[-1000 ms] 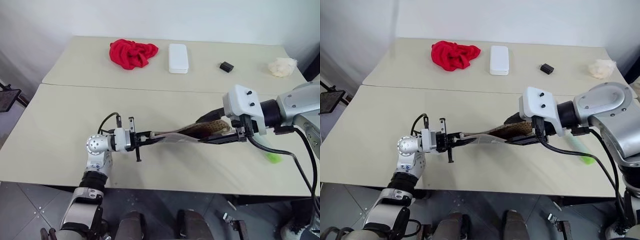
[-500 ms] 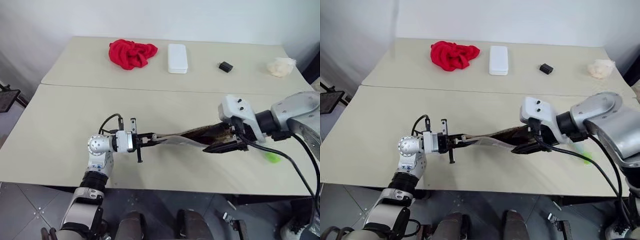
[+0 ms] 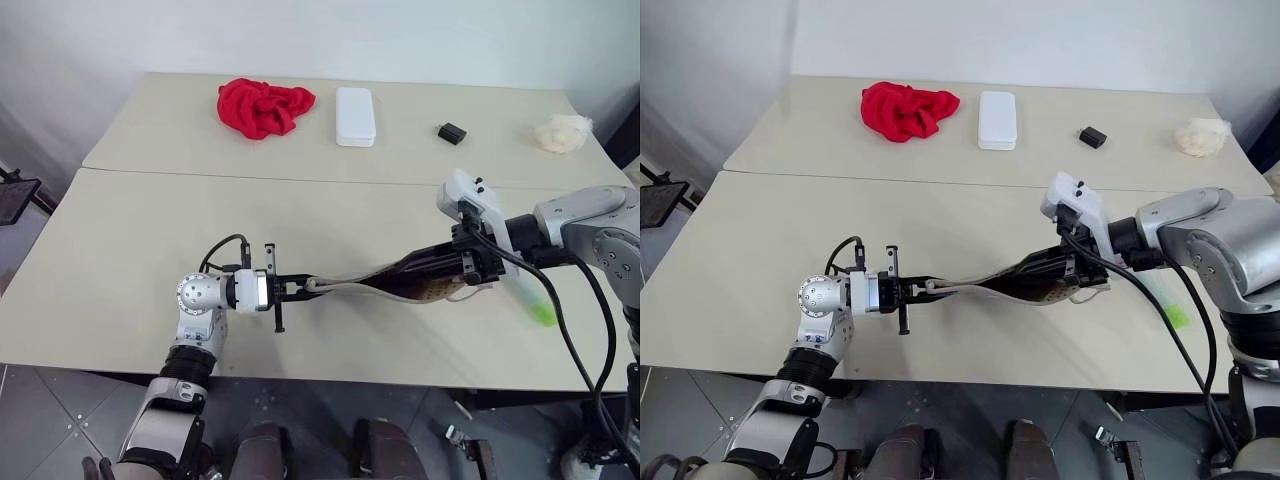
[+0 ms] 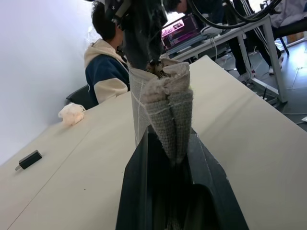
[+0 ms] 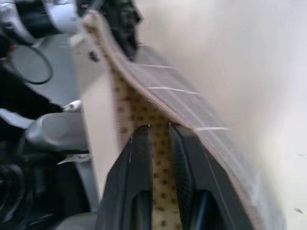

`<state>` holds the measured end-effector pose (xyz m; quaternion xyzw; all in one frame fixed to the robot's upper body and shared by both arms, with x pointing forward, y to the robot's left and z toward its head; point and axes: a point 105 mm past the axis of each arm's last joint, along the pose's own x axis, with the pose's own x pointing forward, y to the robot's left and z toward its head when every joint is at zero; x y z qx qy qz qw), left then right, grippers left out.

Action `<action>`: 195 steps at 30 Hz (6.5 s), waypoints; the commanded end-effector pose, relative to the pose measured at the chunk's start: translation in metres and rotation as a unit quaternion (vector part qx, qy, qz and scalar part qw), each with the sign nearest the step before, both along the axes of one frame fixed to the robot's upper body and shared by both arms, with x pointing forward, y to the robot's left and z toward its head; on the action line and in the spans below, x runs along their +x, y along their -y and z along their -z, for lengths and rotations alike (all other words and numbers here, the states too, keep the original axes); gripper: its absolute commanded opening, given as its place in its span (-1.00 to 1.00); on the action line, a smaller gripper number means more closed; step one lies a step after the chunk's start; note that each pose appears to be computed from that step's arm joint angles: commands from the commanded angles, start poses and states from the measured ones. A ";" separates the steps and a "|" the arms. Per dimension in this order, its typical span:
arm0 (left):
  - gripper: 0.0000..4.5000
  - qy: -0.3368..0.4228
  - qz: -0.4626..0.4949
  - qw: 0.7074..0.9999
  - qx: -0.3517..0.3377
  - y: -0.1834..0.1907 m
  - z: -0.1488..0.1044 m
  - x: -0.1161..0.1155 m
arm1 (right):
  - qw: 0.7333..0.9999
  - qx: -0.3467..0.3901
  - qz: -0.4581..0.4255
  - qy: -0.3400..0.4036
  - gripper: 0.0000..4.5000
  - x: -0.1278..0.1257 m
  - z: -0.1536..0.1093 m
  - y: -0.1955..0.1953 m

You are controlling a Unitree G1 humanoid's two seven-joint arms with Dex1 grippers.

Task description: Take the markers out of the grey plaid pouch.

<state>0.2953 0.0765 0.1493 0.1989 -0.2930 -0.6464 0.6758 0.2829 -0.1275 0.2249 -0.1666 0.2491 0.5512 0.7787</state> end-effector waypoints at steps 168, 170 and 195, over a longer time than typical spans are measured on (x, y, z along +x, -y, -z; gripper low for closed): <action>-1.00 -0.183 0.006 0.977 -0.113 0.005 -0.019 -0.017 | 0.907 -0.233 -0.105 0.335 0.44 0.029 0.045 -0.057; -1.00 -0.213 0.022 0.971 -0.107 0.003 -0.018 -0.018 | 0.902 -0.238 -0.106 0.345 0.44 0.032 0.038 -0.055; -1.00 -0.371 0.081 0.923 -0.060 -0.004 -0.008 -0.015 | 0.945 -0.257 -0.181 0.092 0.44 0.026 0.050 -0.029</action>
